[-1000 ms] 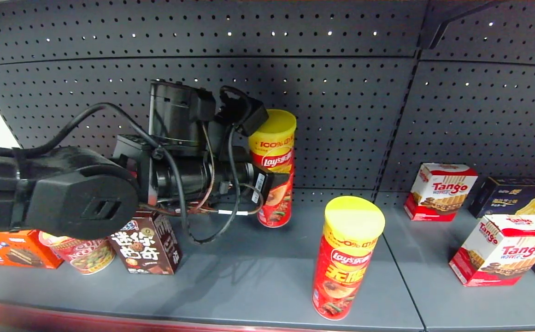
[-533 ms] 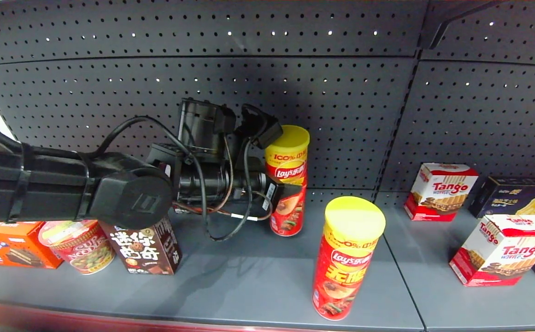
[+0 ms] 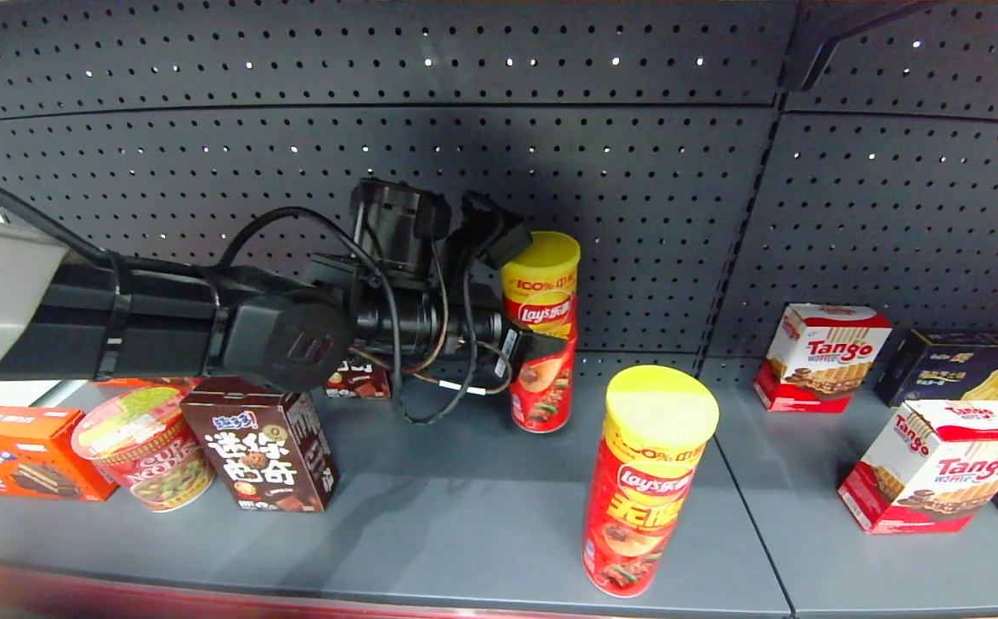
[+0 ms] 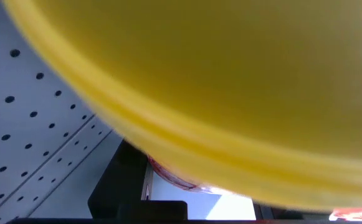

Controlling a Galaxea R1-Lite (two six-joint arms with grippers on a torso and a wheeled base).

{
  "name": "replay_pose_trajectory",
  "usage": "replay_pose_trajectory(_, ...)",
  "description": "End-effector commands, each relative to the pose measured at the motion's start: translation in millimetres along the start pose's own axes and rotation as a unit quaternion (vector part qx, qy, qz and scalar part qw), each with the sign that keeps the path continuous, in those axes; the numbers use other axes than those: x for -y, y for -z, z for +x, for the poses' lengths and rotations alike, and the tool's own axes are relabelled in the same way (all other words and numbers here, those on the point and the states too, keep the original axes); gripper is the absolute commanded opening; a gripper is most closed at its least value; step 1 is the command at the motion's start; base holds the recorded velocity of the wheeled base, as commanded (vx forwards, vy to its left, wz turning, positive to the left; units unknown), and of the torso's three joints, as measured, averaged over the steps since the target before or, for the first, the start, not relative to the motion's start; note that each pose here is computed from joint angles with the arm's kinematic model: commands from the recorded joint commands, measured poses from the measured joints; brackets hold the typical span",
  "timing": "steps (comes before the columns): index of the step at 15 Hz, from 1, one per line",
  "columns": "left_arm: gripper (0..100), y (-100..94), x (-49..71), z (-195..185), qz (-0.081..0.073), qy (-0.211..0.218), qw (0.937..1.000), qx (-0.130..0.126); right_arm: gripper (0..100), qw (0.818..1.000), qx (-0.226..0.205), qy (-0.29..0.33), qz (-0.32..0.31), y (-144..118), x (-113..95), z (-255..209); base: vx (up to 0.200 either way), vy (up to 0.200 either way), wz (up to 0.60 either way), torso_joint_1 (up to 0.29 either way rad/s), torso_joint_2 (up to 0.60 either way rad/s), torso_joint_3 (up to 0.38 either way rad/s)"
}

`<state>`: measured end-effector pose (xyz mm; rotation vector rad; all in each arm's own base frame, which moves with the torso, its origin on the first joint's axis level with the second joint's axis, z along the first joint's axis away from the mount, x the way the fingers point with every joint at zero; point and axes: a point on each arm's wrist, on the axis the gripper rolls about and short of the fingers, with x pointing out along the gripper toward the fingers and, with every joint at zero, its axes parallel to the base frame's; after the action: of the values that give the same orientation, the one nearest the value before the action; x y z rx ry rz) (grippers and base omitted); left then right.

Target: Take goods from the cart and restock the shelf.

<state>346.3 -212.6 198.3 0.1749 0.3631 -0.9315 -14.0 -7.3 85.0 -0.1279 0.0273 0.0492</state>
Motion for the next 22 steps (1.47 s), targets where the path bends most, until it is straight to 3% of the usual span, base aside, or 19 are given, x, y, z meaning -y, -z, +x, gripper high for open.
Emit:
replay_pose_trajectory(1,0,3.4,-2.9,7.7,0.007,0.002,0.9999,-0.009,100,1.0,-0.001,0.0,-0.001,-0.1,0.0,0.2,0.0,0.0,0.0,0.0,0.0,0.0)
replay_pose_trajectory(4,0,6.7,-3.9,13.7,0.017,0.012,0.9996,-0.022,100,1.0,-0.001,0.0,-0.001,-0.1,0.0,0.2,0.0,0.0,0.0,0.0,0.0,0.0)
replay_pose_trajectory(8,0,1.4,-6.0,28.0,0.023,0.019,0.9995,-0.011,100,1.0,-0.001,0.0,-0.001,-0.1,0.0,0.2,0.0,0.0,0.0,0.0,0.0,0.0)
replay_pose_trajectory(17,0,9.7,2.7,46.4,0.024,0.034,0.9989,-0.022,100,1.0,-0.001,0.0,0.0,0.1,0.0,0.2,0.0,0.0,0.0,0.0,0.0,0.0)
replay_pose_trajectory(22,0,10.3,1.8,49.0,0.025,0.034,0.9989,-0.022,100,1.0,-0.001,0.0,0.0,0.1,0.0,0.2,0.0,0.0,0.0,0.0,0.0,0.0)
